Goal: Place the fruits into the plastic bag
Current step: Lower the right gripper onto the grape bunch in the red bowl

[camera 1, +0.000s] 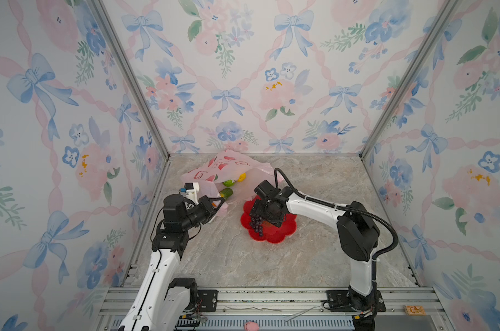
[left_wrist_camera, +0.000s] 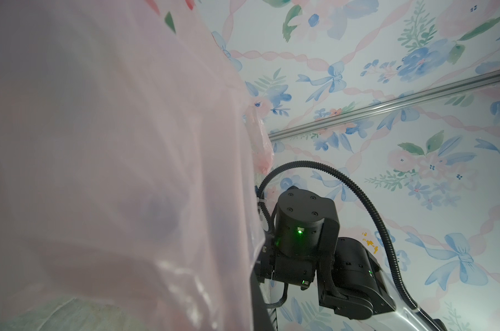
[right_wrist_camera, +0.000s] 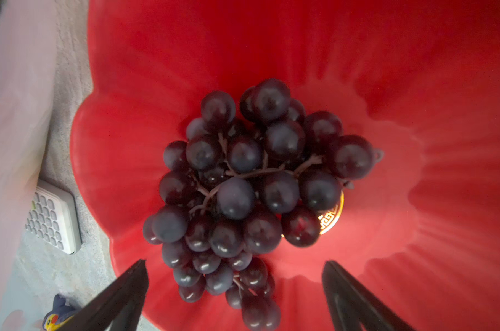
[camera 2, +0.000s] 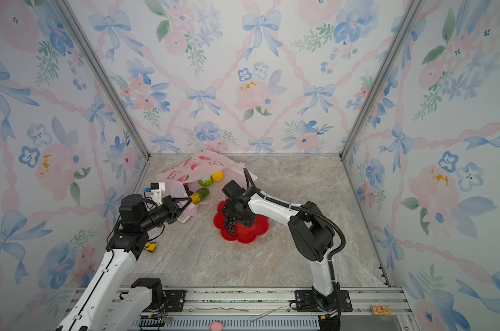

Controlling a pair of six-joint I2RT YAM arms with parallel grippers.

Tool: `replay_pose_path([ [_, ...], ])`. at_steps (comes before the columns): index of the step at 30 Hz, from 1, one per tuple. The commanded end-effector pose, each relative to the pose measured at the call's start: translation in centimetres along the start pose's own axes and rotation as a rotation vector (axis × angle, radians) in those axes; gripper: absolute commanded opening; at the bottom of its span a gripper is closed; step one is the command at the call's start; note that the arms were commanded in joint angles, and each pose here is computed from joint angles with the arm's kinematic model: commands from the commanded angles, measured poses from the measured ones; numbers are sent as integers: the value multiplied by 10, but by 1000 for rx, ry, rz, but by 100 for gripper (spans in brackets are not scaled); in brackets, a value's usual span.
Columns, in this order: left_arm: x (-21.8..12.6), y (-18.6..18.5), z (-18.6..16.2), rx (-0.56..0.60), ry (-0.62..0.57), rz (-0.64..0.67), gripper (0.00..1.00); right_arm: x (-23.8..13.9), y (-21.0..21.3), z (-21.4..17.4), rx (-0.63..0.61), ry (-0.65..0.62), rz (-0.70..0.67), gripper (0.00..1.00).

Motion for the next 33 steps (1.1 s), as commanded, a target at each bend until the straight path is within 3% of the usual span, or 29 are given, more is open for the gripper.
replay_pose_path([
  [1, 0, 9, -1, 6, -1, 18, 0, 7, -2, -3, 19, 15, -53, 96],
  [18, -2, 17, -7, -13, 6, 23, 0, 40, -8, 6, -97, 65, -195, 96],
  [28, -2, 20, -6, -17, -4, 30, 0, 26, -40, 14, -190, 49, -294, 99],
  [33, -2, 21, -6, -20, -7, 34, 0, 28, -49, 14, -193, 52, -286, 91],
])
Point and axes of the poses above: each gripper's point midway between its finger pads, its own x axis out along the fingers, its own y axis along the line the jaws close on, z = x × y, the point moved 3 cm from there along -x, back along the fingers, and after that the axes turned 14 degrees about -x, right-handed, at the moved point
